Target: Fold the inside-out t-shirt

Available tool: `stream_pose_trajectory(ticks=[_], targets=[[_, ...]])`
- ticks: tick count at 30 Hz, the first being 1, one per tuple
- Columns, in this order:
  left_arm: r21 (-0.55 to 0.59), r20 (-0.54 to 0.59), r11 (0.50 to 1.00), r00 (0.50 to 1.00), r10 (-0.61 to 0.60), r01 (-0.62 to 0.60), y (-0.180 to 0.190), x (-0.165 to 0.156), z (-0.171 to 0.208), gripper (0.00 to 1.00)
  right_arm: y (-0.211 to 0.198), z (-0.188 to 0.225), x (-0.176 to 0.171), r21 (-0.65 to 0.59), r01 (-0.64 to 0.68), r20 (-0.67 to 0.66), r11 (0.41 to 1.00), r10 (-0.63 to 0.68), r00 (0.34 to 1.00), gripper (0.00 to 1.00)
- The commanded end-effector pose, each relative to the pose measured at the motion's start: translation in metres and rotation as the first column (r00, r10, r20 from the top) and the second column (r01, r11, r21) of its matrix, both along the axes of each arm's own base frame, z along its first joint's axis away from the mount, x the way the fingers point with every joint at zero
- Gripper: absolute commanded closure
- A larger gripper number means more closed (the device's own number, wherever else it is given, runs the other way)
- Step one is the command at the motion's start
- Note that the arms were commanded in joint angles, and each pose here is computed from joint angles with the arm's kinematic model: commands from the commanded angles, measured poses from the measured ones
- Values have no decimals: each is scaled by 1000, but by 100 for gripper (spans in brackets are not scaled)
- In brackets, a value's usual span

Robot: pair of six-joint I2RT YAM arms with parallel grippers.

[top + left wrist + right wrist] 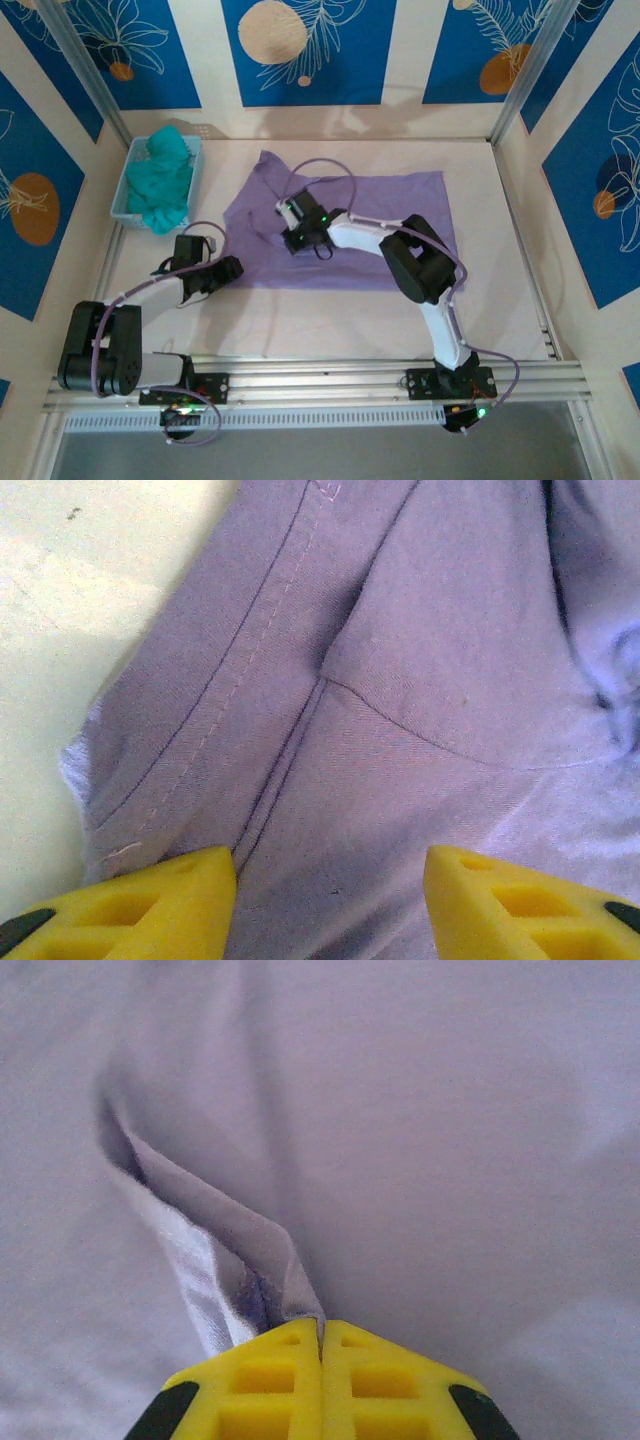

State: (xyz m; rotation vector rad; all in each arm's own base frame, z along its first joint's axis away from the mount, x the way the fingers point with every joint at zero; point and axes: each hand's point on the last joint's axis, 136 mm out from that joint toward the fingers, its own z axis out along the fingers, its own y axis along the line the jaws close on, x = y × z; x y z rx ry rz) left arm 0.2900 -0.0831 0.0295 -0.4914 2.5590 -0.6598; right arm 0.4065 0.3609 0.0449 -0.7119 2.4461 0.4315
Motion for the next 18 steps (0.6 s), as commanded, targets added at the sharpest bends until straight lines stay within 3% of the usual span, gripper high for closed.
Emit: stream_pose_trajectory(ticks=[1, 4, 10, 15, 18], targets=[[38, -92, 999, 996, 21, -18, 11, -20, -22, 47, -47, 8, 35, 35, 290, -140, 956, -283, 949, 89], [45, -84, 999, 996, 24, -21, 12, -19, -20, 47, -64, 10, 45, 63, 339, -192, 939, -322, 927, 74], [77, -45, 997, 999, 29, -26, 17, -14, -5, 44, -98, 35, 44, 34, 341, -152, 940, -332, 931, 62], [100, 84, 993, 995, 52, -61, 23, 2, 34, 41, -149, 43, -10, -9, 357, -174, 934, -353, 919, 58], [82, 195, 996, 981, 26, -43, 13, 13, 63, 40, -196, 35, -50, -36, 441, -233, 897, -437, 869, 48]])
